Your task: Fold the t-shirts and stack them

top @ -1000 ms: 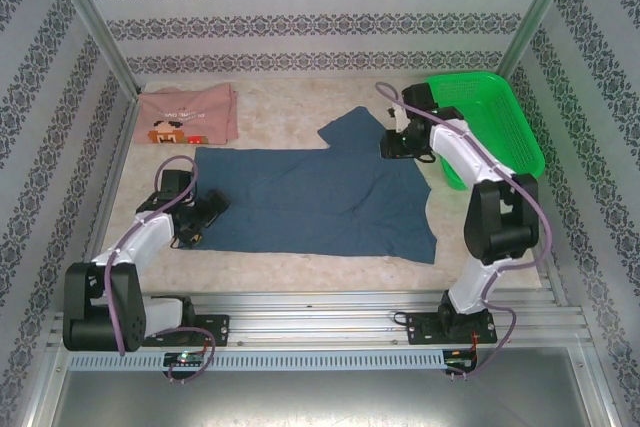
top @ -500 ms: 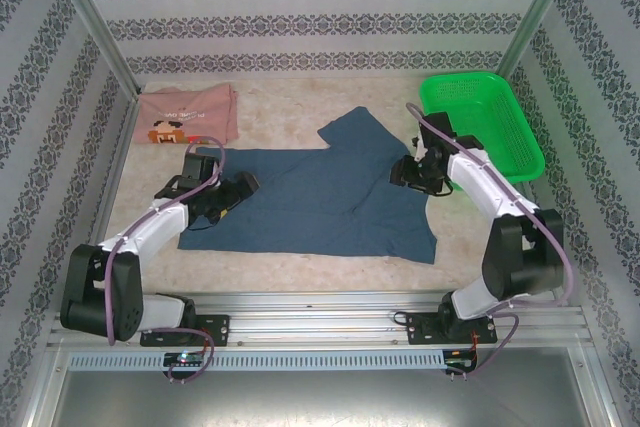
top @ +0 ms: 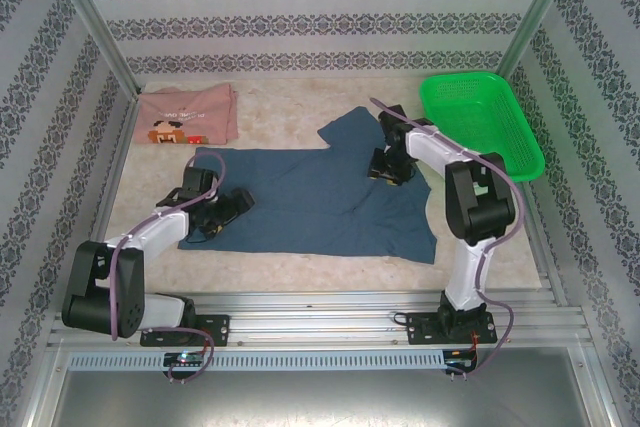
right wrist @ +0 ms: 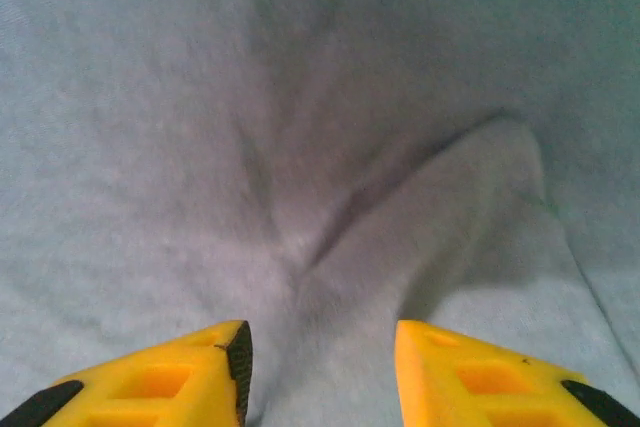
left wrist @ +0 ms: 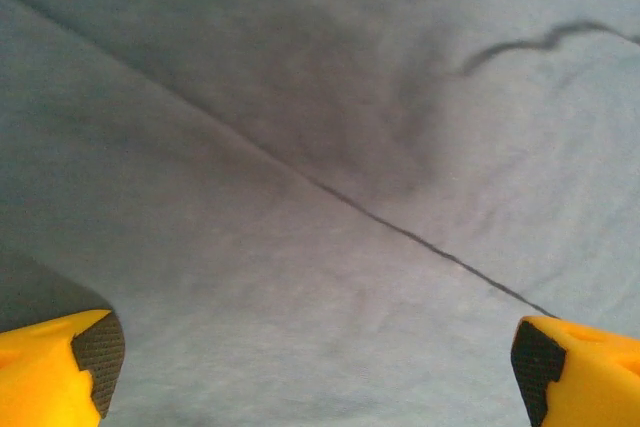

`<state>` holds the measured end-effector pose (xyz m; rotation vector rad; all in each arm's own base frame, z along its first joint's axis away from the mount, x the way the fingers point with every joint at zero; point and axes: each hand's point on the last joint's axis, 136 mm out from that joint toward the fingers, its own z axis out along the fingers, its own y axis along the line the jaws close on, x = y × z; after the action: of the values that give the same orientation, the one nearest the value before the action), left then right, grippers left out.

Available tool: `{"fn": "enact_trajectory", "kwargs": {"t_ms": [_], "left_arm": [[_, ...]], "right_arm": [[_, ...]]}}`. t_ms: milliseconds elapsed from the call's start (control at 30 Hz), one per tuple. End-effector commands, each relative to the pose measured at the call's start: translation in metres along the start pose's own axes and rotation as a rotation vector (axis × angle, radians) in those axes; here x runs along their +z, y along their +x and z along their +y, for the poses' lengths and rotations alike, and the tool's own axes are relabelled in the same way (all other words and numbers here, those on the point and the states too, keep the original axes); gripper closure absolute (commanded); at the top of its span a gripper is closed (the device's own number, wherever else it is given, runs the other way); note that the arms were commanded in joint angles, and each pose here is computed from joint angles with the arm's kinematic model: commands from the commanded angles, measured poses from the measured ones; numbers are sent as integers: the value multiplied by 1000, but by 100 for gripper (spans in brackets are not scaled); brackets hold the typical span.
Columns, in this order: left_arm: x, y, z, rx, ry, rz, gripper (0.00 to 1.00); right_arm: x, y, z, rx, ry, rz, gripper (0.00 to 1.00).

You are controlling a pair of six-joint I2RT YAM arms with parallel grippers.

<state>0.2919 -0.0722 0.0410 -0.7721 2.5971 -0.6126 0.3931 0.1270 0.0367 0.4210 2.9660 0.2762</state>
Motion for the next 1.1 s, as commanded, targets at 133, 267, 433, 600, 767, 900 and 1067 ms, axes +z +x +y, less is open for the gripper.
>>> {"fn": "enact_trajectory", "kwargs": {"t_ms": [133, 267, 433, 600, 767, 900, 1067], "left_arm": [[-14, -2, 31, -61, -71, -36, 0], [-14, 1, 41, -86, -86, -23, 0], [-15, 1, 45, -94, -89, -21, 0], [-21, -5, 39, -66, -85, -28, 0], [-23, -8, 37, -50, -95, -31, 0], [-22, -8, 37, -51, -100, -21, 0], [-29, -15, 23, -13, -78, -37, 0]], "right_arm": [[28, -1, 11, -42, 79, 23, 67], [40, 0, 27, -99, 65, 49, 66], [39, 0, 51, -213, 29, 49, 61], [0, -23, 28, -112, 29, -109, 55], [-36, -40, -15, -51, 87, -169, 52], [-44, -38, -41, 58, 50, -182, 52], [-70, -28, 9, -14, -90, -183, 50]]}}
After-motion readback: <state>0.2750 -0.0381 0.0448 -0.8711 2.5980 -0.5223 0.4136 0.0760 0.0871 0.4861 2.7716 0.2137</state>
